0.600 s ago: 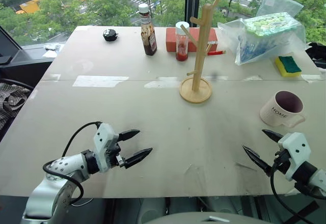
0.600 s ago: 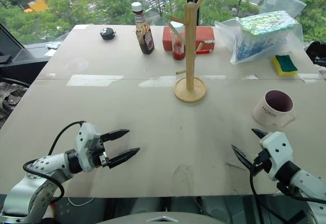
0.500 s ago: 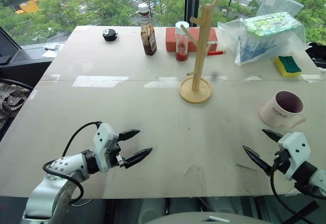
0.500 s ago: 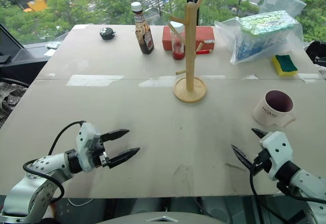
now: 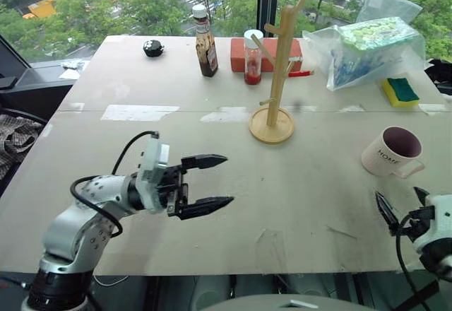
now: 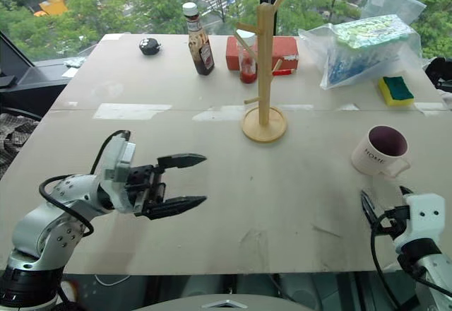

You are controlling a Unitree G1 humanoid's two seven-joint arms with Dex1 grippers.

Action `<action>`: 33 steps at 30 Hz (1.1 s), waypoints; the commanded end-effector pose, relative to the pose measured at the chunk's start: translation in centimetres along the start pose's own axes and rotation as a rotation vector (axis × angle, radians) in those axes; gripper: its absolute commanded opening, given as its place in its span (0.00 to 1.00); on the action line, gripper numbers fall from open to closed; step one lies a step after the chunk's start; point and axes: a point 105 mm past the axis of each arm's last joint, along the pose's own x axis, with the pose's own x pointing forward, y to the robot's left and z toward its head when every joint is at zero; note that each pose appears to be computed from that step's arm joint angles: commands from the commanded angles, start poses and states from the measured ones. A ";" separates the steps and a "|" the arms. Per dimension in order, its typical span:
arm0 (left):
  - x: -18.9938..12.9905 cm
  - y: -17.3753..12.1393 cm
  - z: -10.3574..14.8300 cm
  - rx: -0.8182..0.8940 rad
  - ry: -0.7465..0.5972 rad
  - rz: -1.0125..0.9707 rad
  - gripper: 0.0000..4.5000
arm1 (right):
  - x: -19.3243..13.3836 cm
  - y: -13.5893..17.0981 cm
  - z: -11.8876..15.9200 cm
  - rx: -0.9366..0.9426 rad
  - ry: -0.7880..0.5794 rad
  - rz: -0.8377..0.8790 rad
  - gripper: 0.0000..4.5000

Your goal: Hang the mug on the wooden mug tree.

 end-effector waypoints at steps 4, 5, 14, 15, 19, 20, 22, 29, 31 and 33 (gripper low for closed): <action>1.4 -1.6 1.1 0.042 -0.009 -0.086 1.00 | 1.6 -2.4 1.2 0.015 -0.053 -0.200 0.99; 1.5 -1.6 1.2 0.045 -0.009 -0.084 1.00 | 1.9 -2.7 1.3 0.028 -0.058 -0.225 0.99; 1.4 -1.4 1.4 0.037 -0.013 -0.032 1.00 | 3.8 -3.4 1.9 0.055 -0.054 -0.298 0.99; 1.4 -1.4 1.4 0.036 -0.015 -0.028 1.00 | 3.9 -3.4 1.9 0.061 -0.051 -0.300 0.99; 1.3 -1.3 1.2 0.034 -0.018 -0.006 1.00 | 5.1 -3.5 2.2 0.065 -0.054 -0.310 0.99; 1.2 -1.3 1.2 0.034 -0.018 -0.002 1.00 | 5.4 -3.5 2.3 0.065 -0.056 -0.311 0.99; 1.1 -1.4 1.1 0.034 -0.017 0.003 1.00 | 6.1 -3.6 2.4 0.067 -0.059 -0.316 0.99; 0.2 -1.0 0.7 0.044 -0.009 0.031 1.00 | 7.9 -3.8 1.5 0.092 -0.017 -0.309 0.40; 0.2 -1.0 0.6 0.044 -0.011 0.033 1.00 | 8.1 -3.7 1.5 0.094 -0.018 -0.289 0.18; 0.4 -1.2 0.5 0.041 -0.015 0.034 1.00 | 8.5 -3.6 1.7 0.103 -0.033 -0.258 0.01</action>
